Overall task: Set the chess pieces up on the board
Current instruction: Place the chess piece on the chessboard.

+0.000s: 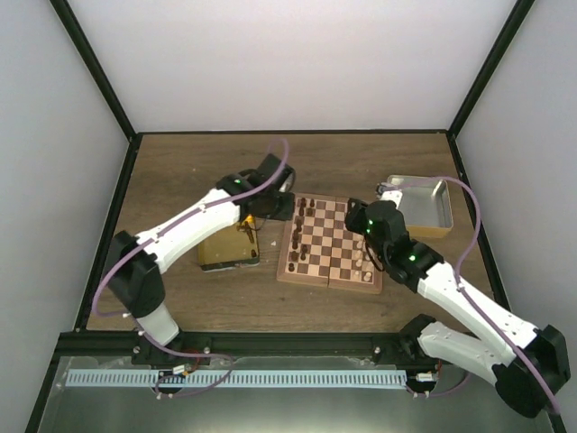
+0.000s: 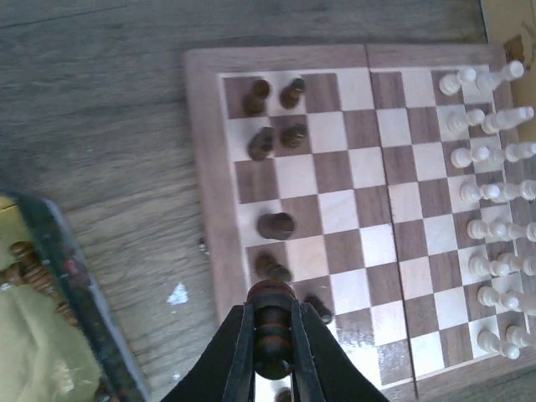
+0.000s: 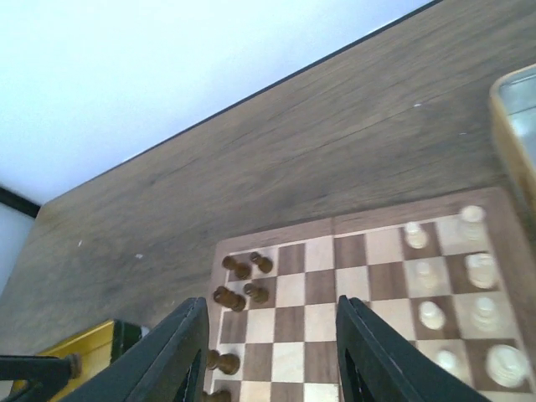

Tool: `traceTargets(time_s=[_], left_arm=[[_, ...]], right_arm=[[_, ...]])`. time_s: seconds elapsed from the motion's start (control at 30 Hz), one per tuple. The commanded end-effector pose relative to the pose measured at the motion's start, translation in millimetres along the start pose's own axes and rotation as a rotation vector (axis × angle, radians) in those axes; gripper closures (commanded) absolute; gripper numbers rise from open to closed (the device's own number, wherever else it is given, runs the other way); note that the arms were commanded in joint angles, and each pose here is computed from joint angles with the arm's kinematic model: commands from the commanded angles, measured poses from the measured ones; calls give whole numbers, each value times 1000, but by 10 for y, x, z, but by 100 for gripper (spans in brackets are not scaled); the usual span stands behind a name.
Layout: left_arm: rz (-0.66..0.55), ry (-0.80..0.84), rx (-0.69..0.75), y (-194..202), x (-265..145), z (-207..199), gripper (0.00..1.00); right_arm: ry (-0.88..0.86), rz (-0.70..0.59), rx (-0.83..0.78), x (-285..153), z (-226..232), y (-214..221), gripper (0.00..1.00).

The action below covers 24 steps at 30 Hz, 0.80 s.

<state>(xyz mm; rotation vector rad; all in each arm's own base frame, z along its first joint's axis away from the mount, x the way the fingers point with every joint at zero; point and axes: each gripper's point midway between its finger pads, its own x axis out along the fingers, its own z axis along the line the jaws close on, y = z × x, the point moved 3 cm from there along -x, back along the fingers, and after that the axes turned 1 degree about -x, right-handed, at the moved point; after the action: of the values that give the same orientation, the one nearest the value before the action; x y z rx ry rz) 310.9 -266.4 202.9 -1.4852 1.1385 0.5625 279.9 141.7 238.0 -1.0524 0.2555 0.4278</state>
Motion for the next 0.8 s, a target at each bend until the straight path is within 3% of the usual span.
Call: traceTargets(time_s=[0.0,0.33,0.53,0.77], left_arm=[[43,-76,74,84,186,-295,92],[120,-105,169,169,674,-831,91],[167,-219,164,192,1078,-687,91],[168,-262,104,127,1202,-493,91]], right_arm=[[149,-105,81,-204,-324,-129,56],[209,-236,177,-623,-645,-243,56],[197,-246,181,-662,-685,-215,56],[172,-227,170,-607,-653,-165,55]])
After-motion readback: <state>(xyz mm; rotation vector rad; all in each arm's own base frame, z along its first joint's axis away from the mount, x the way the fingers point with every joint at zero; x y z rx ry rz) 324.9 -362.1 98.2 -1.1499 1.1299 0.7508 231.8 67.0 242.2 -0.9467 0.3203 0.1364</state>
